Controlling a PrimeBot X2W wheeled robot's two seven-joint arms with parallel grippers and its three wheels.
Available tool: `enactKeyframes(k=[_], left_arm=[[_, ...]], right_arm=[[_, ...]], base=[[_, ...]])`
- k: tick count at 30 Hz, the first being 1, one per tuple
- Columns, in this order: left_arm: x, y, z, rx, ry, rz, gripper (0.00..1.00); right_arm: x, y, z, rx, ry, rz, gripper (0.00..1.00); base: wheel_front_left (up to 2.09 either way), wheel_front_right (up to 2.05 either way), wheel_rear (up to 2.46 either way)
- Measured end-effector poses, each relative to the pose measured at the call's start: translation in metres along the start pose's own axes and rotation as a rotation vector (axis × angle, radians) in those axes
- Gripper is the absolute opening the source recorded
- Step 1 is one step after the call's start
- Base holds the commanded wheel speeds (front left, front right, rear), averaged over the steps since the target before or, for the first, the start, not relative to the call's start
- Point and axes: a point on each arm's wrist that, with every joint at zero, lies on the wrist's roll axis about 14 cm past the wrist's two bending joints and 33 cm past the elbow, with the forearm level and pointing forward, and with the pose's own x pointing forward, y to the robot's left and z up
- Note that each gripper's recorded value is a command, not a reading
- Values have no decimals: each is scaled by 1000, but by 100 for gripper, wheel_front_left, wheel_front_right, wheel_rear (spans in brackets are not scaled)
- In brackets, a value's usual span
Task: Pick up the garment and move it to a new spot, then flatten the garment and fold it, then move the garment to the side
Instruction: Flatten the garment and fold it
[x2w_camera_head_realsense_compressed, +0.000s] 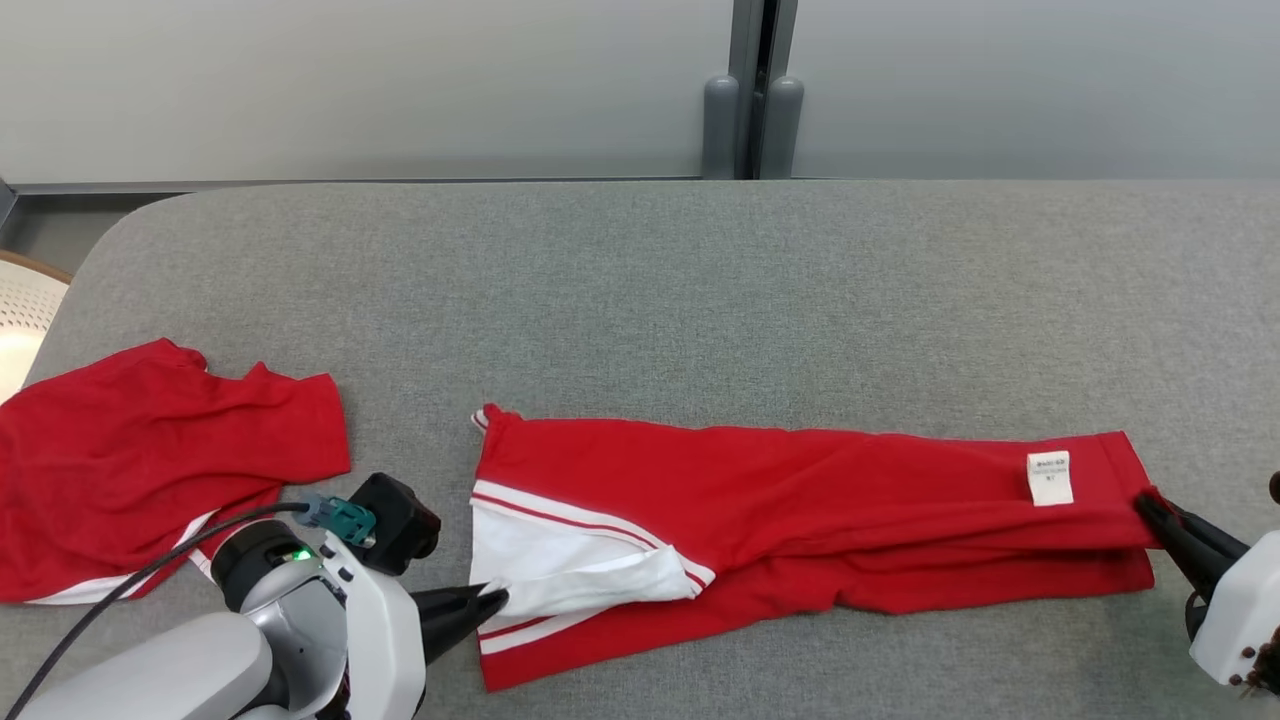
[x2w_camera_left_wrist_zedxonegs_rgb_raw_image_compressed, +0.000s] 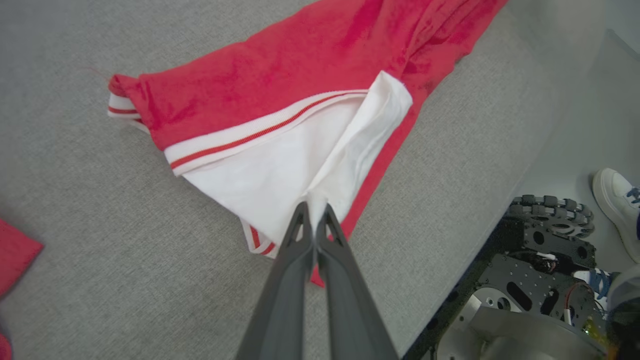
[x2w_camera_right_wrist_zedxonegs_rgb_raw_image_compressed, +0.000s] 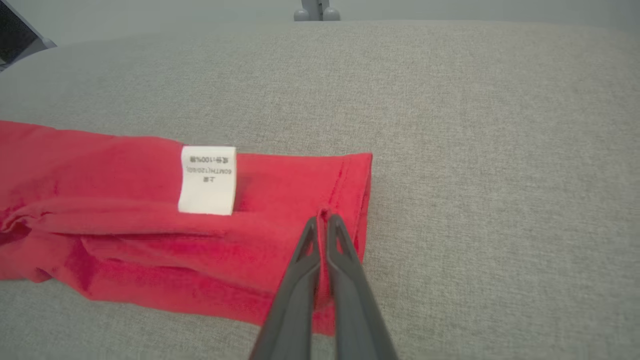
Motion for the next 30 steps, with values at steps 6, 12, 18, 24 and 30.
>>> enactKeyframes(k=[6,12,18,24,30], left_arm=[[3,2,-13,-9,51,6,0],[7,4,-23,-32,78,16,100],[6,8,-13,-44,26,43,100],[-20,71,71,-66,-371,334,100],[-52,88,118,-123,-710,472,100]], right_arm=[[-7,-4,-14,11,63,-5,0],[-8,-12,-21,-14,93,-25,100],[-7,-20,-7,-5,32,-55,100],[-5,-19,50,11,-228,-72,100],[-13,3,92,4,-457,-43,100]], base=[[0,0,0],[0,0,0],[0,0,0],[0,0,0],[0,0,0]])
